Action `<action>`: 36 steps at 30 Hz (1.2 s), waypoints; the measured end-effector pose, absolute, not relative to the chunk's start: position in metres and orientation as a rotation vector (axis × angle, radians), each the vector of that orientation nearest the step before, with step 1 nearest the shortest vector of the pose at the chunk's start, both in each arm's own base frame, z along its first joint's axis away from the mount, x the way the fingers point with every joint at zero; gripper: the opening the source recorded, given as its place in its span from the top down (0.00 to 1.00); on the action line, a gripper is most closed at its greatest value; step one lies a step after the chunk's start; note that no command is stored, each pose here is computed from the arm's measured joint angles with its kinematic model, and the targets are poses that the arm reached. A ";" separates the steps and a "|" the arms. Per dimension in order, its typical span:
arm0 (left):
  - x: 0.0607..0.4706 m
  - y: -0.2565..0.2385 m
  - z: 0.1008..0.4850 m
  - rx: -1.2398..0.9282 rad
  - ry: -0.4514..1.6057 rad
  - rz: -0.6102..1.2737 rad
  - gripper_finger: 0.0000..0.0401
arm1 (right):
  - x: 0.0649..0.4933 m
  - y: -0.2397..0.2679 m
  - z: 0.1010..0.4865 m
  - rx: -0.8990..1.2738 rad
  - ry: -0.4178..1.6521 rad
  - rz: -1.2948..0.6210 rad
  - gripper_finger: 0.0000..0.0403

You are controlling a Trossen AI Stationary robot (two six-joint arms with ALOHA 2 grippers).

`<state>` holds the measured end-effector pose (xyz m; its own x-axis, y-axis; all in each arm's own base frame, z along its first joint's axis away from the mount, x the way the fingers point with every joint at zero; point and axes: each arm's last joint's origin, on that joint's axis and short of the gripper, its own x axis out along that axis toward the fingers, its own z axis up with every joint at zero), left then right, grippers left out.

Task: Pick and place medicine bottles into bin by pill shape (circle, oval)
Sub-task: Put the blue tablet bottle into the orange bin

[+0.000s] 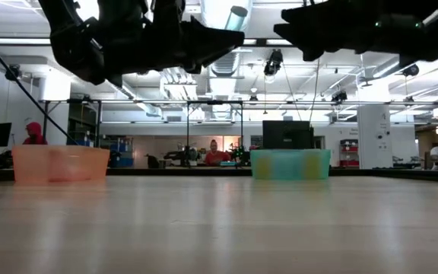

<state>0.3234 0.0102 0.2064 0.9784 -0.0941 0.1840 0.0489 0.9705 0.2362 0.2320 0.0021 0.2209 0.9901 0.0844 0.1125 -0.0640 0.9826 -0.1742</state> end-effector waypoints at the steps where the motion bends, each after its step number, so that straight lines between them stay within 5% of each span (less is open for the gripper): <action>1: 0.324 0.010 0.208 0.233 -0.201 -0.072 0.79 | 0.235 0.003 0.219 -0.190 -0.144 0.074 0.44; 21: 0.325 0.012 0.212 0.209 -0.224 -0.050 0.79 | 0.290 0.004 0.203 -0.221 -0.269 0.055 0.45; 36: 0.324 0.014 0.210 0.208 -0.215 -0.046 0.79 | 0.309 0.005 0.205 -0.244 -0.280 0.055 0.67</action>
